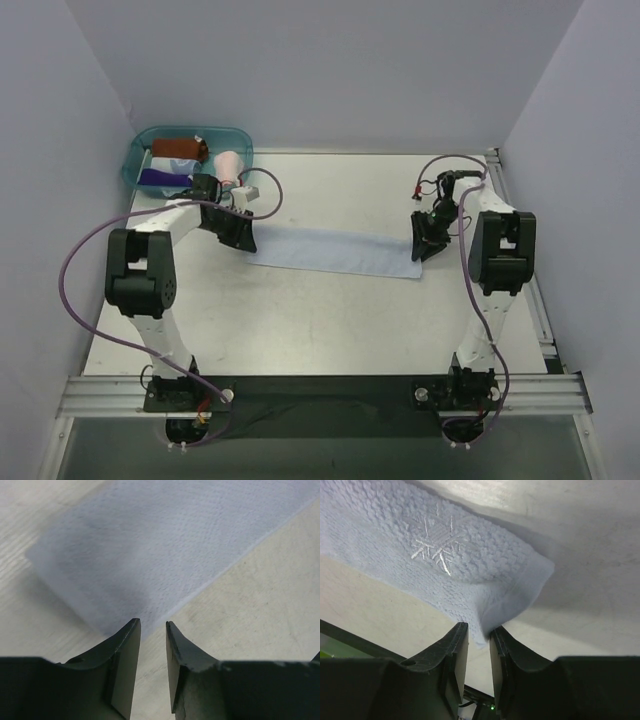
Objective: Roll the towels
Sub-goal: Fold the towel
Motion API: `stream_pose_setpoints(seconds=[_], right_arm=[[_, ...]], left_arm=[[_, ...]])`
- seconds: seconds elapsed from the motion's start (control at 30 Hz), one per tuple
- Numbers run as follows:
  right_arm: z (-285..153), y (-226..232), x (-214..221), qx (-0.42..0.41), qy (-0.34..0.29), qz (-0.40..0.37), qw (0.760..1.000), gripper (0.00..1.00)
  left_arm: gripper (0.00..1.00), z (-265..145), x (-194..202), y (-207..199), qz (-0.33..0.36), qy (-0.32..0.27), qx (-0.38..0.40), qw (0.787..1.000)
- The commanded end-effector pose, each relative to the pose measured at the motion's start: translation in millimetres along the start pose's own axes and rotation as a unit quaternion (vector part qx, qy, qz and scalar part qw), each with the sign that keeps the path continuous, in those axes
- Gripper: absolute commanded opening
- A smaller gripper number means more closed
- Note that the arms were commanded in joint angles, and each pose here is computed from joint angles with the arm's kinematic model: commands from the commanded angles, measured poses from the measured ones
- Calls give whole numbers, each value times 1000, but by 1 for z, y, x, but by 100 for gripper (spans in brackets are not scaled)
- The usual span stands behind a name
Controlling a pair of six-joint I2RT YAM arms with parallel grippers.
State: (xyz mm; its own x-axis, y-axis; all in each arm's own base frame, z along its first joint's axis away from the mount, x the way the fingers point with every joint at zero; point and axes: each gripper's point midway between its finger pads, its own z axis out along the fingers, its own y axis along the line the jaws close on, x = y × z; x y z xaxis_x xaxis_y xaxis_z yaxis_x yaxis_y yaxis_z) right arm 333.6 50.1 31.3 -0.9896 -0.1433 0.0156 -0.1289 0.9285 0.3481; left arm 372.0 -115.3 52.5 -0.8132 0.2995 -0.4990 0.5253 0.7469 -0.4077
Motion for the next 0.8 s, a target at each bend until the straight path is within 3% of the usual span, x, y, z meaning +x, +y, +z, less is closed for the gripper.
stream_pose_setpoints(seconds=[0.0,0.13,0.33,0.57,0.73,0.77], right_arm=[[-12,-3,-14,22,-19,17,999,25],[-6,-19,-29,57,-15,15,998,26],[12,-42,-36,95,9,12,995,26],[6,-59,-35,140,16,-12,990,26],[-23,-53,-33,129,-20,-16,991,49],[-28,-53,-33,123,-27,-13,992,50]], left_arm=[[37,11,-11,-9,13,-3,5,1000],[37,25,-21,7,-2,-3,-15,1000],[33,34,2,27,-43,43,-45,997],[30,17,60,-26,-39,113,22,993],[34,9,92,-73,-30,142,77,986],[35,4,91,-79,-31,142,78,986]])
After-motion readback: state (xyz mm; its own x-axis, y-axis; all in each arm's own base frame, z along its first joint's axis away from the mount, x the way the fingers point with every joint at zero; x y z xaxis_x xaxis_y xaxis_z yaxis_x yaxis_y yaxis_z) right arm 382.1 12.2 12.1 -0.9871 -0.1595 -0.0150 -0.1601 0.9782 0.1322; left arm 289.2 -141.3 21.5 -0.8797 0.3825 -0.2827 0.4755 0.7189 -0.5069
